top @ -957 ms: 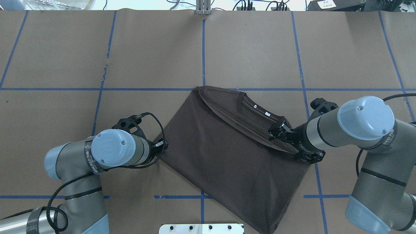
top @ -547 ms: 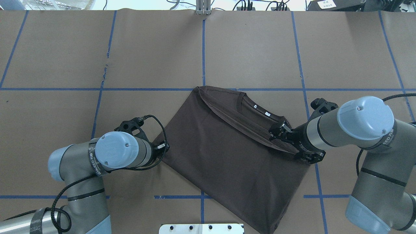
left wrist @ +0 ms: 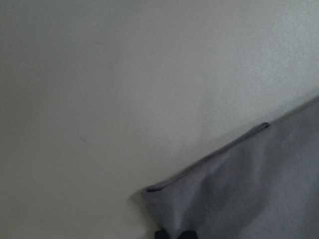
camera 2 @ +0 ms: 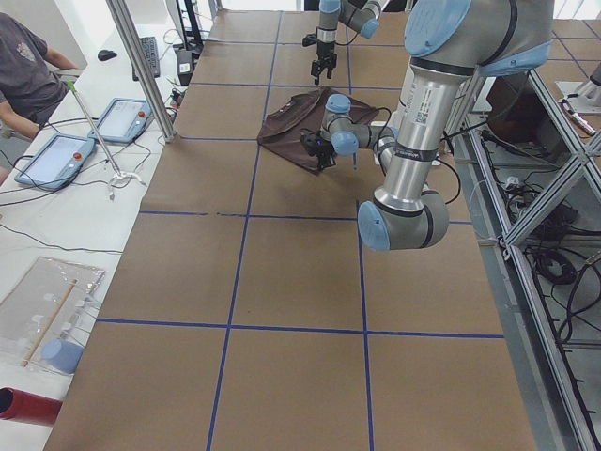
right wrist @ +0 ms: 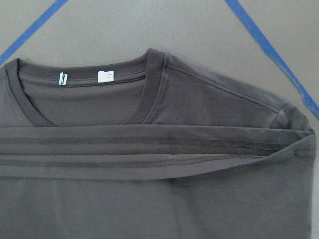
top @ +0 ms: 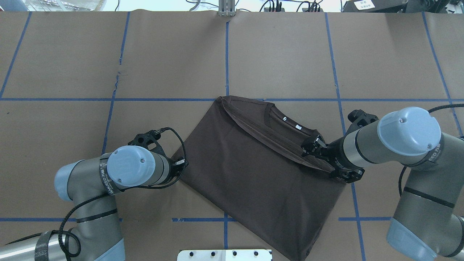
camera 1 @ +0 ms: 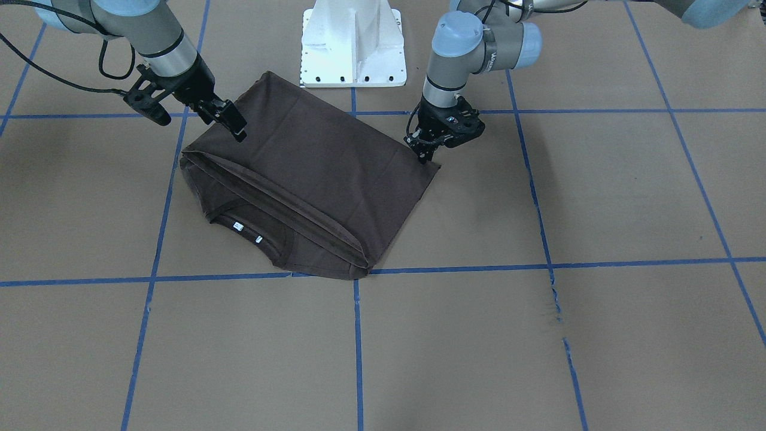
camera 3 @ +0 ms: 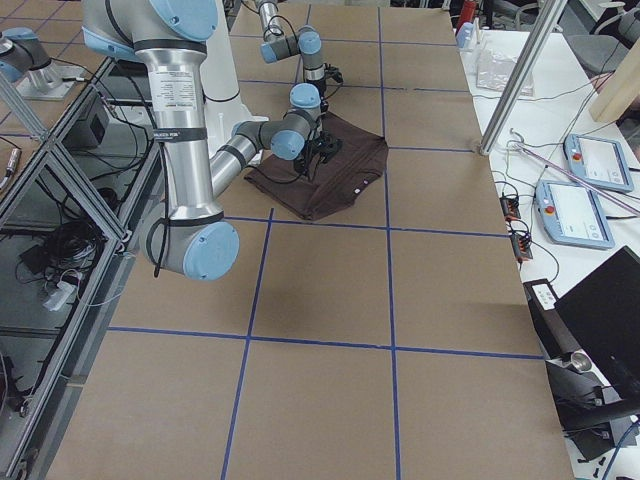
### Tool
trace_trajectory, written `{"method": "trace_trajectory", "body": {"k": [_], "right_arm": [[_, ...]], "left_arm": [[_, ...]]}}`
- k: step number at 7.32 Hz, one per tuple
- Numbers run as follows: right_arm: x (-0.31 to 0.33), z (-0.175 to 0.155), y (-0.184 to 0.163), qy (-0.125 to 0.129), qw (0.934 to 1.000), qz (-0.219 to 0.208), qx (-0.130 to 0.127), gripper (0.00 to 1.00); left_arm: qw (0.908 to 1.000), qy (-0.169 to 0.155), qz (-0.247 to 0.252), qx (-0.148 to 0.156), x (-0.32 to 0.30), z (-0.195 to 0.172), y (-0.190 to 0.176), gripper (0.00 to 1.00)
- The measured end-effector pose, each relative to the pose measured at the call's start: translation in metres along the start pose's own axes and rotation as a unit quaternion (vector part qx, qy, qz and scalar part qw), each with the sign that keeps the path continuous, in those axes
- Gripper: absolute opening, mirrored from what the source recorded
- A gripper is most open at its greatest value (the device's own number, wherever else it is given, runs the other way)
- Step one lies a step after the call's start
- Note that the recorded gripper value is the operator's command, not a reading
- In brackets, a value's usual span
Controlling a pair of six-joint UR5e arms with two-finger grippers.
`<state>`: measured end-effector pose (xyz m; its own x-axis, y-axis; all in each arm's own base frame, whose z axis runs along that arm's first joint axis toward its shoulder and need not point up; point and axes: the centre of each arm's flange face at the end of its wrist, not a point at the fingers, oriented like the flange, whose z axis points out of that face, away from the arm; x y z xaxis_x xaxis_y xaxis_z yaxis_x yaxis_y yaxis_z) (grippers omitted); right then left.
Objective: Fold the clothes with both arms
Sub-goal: 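Fold the shirt side over toward the collar with the left gripper while the right holds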
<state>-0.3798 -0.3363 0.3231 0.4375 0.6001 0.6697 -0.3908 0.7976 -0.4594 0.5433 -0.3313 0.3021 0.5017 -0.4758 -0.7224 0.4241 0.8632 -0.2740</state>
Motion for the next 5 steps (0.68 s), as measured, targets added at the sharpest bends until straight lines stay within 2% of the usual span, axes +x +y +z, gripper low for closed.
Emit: {"method": "trace_trajectory", "body": {"k": [2, 5], "right_arm": [[0.000, 0.000, -0.001, 0.000, 1.0000, 0.000, 0.000, 1.00], [-0.001, -0.004, -0.001, -0.005, 1.0000, 0.000, 0.003, 1.00]], "left_arm": [[0.9999, 0.007, -0.002, 0.009, 0.003, -0.009, -0.017, 0.00], [0.9972, 0.028, 0.037, 0.059, 0.019, -0.036, -0.097, 0.00]]}}
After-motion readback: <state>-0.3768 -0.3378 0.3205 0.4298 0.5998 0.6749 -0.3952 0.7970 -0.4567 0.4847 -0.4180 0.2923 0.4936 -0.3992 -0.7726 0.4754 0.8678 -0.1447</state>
